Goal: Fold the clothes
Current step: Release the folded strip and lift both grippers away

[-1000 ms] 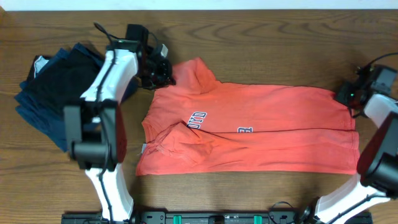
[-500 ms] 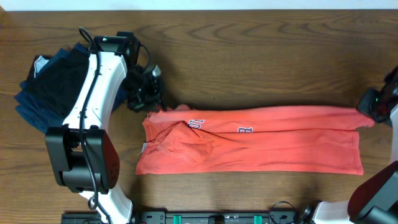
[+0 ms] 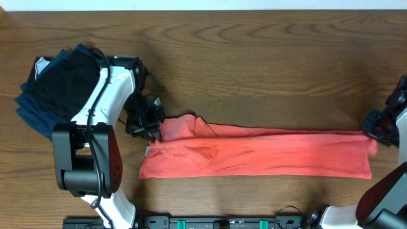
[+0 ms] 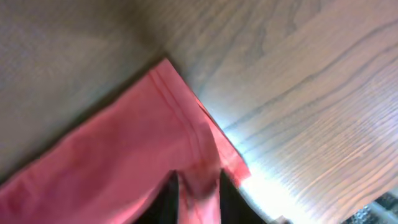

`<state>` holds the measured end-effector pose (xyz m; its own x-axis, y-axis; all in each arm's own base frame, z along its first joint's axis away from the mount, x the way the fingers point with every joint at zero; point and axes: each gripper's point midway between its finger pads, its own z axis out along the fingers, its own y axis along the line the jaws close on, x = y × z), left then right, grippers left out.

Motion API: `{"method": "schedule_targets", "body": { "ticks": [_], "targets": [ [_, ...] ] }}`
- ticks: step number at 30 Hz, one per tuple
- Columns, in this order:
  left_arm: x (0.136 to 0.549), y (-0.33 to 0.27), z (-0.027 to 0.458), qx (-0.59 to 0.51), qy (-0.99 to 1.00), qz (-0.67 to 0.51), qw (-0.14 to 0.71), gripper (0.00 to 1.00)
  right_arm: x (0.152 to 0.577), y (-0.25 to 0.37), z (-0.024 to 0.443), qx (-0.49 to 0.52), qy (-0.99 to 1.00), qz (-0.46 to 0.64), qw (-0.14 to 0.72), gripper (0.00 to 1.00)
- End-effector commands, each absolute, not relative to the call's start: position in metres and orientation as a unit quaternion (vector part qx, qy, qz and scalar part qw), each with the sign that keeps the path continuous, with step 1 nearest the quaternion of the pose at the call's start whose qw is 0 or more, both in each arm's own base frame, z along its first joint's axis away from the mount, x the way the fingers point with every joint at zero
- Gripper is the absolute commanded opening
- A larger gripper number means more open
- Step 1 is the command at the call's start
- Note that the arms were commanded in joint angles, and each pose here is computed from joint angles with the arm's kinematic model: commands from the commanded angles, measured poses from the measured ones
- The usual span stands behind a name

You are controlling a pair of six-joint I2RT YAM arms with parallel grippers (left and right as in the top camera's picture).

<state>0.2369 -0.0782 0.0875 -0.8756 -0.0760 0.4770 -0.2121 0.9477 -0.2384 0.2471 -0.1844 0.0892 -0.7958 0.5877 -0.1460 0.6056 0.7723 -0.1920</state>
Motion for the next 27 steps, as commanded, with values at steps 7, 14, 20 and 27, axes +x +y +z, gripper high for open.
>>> {"method": "schedule_targets", "body": {
  "ticks": [7, 14, 20, 27],
  "targets": [
    [0.226, -0.074, 0.088, 0.073, -0.955, 0.13, 0.258, 0.36, 0.235, -0.19, 0.083, 0.339, 0.936, -0.089, 0.029, 0.53],
    [0.24, -0.076, 0.087, 0.07, -0.961, 0.137, 0.23, 0.35, 0.232, -0.182, 0.064, 0.309, 0.95, -0.029, 0.004, 0.68],
    [0.259, -0.093, 0.084, 0.065, -0.962, 0.184, 0.191, 0.35, 0.219, -0.188, 0.035, 0.298, 0.953, -0.01, -0.046, 0.79],
    [0.276, -0.118, 0.076, 0.022, -0.969, 0.197, 0.145, 0.36, 0.217, -0.183, 0.001, 0.286, 0.954, 0.021, -0.083, 0.82]
  ]
}}
